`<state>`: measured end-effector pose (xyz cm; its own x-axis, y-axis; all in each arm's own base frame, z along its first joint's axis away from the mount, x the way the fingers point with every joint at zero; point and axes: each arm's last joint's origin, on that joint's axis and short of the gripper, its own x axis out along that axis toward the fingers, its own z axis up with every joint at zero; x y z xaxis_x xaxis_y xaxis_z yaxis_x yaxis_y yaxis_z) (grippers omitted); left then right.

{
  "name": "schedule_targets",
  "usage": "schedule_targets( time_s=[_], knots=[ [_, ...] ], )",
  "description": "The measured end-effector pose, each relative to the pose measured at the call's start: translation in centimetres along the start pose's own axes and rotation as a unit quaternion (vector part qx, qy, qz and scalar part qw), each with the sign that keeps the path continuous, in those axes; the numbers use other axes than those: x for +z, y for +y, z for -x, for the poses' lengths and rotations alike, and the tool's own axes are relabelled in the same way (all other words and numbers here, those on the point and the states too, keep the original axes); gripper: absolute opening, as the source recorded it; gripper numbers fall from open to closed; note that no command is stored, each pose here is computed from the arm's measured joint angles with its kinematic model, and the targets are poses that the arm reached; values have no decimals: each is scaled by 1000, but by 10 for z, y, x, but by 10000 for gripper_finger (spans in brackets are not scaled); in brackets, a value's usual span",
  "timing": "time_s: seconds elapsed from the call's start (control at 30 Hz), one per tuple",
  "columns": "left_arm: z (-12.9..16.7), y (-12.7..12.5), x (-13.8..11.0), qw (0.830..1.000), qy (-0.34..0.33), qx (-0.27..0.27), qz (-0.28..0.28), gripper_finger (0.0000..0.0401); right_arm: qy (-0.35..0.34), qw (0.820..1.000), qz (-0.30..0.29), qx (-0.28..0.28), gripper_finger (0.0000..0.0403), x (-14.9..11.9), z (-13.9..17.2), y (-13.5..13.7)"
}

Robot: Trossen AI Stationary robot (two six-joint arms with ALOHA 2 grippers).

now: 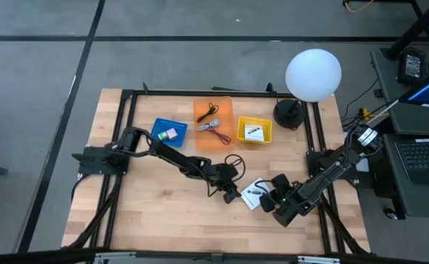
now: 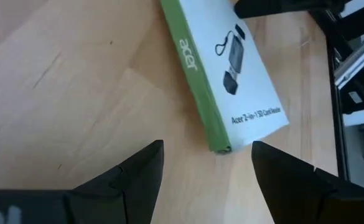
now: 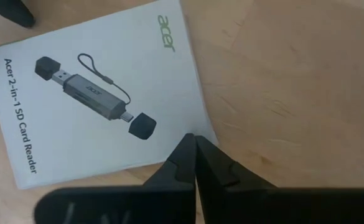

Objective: Pick and place items into bin
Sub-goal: Put the white USB box into the yellow bin

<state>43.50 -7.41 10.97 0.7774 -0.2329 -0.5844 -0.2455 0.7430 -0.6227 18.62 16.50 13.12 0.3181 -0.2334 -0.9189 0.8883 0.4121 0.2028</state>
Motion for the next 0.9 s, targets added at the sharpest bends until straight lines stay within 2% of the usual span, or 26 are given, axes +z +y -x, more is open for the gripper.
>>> schedule_targets(
  time_s=[0.37, 0.9],
  knots=[
    [-2, -9, 3, 1000, -2, -16, 9, 237, -1, 1000, 0, 0, 0, 0, 0, 0],
    [-2, -10, 0, 1000, -4, -9, 3, 237, -11, 1000, -11, 14, 0, 3, -2, 3]
  ],
)
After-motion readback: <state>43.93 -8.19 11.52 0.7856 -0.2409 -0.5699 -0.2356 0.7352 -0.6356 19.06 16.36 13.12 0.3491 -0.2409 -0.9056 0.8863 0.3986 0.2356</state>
